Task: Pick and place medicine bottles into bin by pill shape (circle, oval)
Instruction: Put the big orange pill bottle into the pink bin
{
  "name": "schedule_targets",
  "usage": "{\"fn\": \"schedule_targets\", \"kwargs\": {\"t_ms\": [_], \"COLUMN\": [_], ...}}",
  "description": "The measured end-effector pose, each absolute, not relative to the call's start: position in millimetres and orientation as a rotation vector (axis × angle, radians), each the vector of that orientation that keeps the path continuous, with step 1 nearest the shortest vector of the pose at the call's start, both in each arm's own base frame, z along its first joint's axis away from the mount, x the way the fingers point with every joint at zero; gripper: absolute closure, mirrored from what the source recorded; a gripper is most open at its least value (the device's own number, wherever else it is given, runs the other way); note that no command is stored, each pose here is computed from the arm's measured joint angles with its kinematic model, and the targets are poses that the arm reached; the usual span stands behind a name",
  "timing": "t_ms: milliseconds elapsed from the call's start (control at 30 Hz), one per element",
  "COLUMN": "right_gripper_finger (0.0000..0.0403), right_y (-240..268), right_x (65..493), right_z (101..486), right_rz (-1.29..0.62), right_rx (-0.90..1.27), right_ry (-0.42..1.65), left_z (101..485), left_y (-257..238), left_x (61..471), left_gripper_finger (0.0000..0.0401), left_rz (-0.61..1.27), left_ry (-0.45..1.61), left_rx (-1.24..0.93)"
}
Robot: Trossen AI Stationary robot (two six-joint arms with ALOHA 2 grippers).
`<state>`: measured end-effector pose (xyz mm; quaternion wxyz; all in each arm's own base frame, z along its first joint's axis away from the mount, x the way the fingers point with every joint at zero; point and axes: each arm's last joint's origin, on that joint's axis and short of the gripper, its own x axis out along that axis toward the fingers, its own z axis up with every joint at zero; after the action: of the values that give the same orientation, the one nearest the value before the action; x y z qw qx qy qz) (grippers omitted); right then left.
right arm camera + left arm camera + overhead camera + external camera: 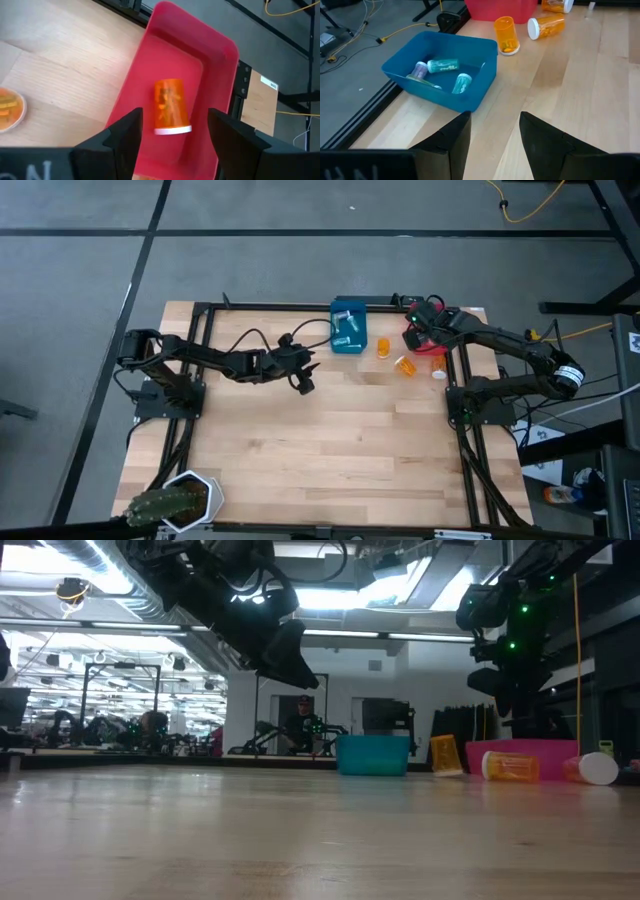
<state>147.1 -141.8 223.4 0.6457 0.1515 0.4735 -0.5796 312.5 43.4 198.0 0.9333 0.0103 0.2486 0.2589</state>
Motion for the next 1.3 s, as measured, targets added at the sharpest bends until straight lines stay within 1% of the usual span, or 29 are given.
{"fn": "schedule_targets", "kwargs": {"t_ms": [167,233,367,667,933,1100,1300], "right_gripper_finger": [0.0179,0.0179,0.0179,0.0179,0.0179,0.0179,0.0179], "right_y": [-142,-142,-139,-123,-107,-105,-109], "right_x": [147,148,155,181,191,195,206], "right_z": [223,223,223,226,226,221,200], "right_rz": [-1.334,-1.31,-1.174,-0.908,-0.717,-0.697,-0.681], "right_rx": [0.366,0.381,0.422,0.381,0.321,0.328,0.316], "right_ry": [1.059,1.058,1.048,0.967,1.002,1.024,1.132], "left_z": [198,198,198,198,198,198,198], "left_y": [43,43,43,43,43,43,43], "left_x": [312,312,312,312,312,313,313], "left_gripper_finger": [0.0238,0.0238,0.0238,0.0238,0.0238,0.0238,0.0238], "left_rz": [0.53,0.53,0.531,0.531,0.531,0.531,0.531], "left_ry": [0.509,0.508,0.508,0.508,0.508,0.508,0.508], "left_rx": [0.022,0.022,0.022,0.022,0.022,0.023,0.022]}}
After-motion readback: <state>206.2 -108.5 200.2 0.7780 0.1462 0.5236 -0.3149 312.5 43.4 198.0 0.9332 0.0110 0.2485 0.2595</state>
